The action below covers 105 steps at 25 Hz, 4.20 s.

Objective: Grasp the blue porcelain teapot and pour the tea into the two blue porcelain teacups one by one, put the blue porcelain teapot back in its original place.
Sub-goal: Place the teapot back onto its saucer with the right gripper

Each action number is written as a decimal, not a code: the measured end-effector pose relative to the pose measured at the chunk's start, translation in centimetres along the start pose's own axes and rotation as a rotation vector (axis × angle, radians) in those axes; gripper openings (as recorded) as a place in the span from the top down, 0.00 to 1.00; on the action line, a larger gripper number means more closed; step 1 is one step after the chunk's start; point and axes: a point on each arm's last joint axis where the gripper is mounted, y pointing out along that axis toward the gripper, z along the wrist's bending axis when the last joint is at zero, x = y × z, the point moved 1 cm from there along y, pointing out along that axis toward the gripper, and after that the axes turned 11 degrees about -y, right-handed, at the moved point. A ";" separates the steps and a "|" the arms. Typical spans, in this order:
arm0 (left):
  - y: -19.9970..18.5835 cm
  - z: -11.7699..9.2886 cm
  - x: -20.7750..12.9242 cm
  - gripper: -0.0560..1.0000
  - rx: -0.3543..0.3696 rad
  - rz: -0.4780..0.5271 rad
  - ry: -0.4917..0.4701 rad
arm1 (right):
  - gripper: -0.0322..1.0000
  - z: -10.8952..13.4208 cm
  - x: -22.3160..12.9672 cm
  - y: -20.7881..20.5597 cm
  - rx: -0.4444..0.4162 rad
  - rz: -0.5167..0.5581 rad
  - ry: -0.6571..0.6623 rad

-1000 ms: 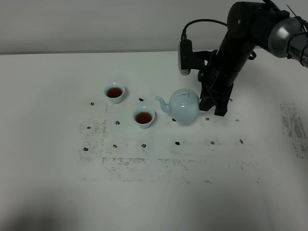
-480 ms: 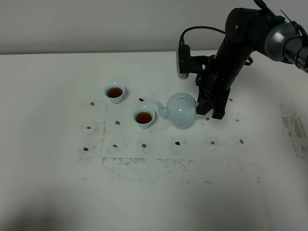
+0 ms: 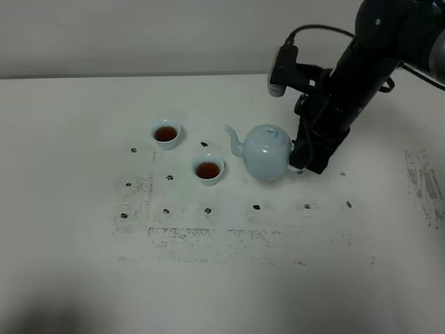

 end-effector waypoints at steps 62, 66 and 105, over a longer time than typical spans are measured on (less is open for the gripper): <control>0.0 0.0 0.0 0.28 0.000 0.000 0.000 | 0.93 1.0 -3.8 9.2 -0.085 -0.078 0.056; 0.0 0.0 0.0 0.28 0.000 0.000 0.000 | 0.93 1.0 -3.8 9.2 -0.085 -0.078 0.056; 0.0 0.0 0.0 0.28 0.000 0.000 0.000 | 0.93 1.2 -4.1 8.7 -0.094 -0.029 0.034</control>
